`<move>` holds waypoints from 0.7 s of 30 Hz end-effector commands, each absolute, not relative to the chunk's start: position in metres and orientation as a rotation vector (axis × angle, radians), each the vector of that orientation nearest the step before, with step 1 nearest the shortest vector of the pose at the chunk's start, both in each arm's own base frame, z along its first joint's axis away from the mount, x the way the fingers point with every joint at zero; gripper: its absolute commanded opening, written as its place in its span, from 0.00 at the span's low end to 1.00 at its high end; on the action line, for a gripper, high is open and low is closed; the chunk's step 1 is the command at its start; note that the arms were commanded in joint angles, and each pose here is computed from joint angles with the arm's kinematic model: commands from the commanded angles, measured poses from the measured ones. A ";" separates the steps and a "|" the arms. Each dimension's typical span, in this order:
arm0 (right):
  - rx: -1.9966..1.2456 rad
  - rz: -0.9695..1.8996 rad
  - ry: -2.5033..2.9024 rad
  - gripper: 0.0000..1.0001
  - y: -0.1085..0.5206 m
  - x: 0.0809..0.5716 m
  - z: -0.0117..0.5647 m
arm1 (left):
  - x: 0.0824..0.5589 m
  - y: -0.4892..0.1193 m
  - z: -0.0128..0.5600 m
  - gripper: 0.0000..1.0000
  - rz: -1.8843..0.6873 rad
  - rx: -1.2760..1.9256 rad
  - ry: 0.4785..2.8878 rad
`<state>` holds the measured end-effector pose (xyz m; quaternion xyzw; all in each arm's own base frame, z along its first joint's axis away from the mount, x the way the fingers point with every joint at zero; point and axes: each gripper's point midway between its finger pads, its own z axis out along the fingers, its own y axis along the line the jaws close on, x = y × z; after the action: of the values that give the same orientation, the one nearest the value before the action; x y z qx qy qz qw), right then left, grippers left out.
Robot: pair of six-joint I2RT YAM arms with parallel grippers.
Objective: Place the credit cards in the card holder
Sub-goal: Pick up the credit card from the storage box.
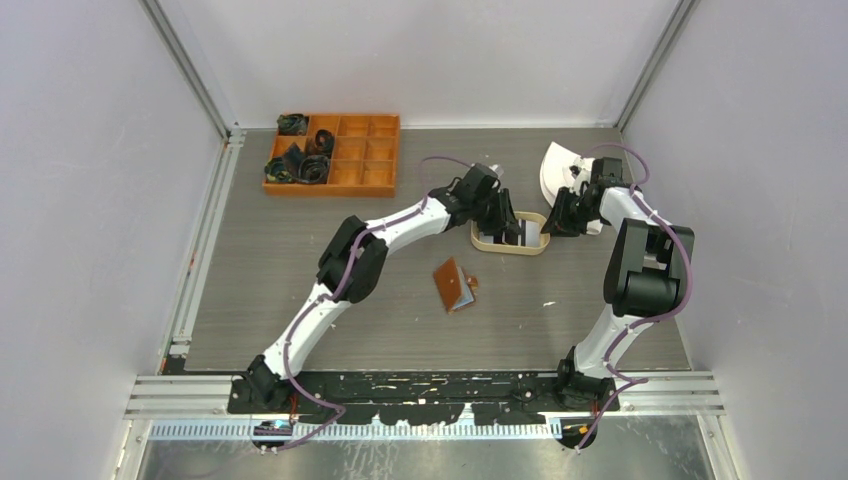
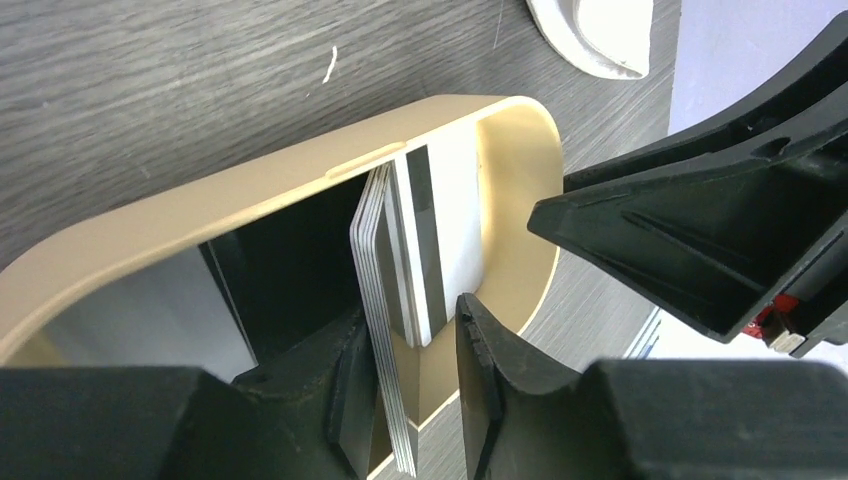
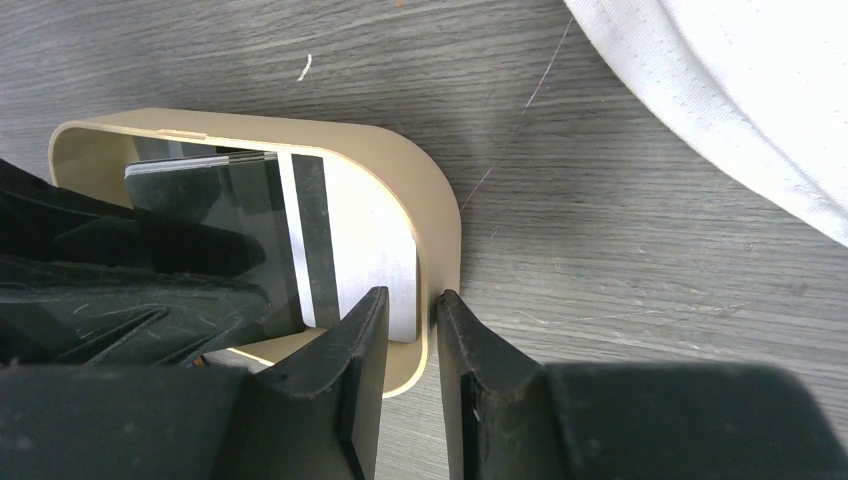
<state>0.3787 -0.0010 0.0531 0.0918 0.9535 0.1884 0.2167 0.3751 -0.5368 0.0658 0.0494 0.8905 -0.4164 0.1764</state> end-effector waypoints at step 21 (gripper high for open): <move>0.182 0.621 2.556 0.33 0.013 0.392 0.082 | 0.395 -0.520 0.120 0.02 -1.432 0.084 2.348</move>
<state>0.3783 0.0062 0.0564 0.0862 0.9499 0.2091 0.2157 0.3836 -0.5132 0.0596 0.0244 0.8793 -0.4450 0.1677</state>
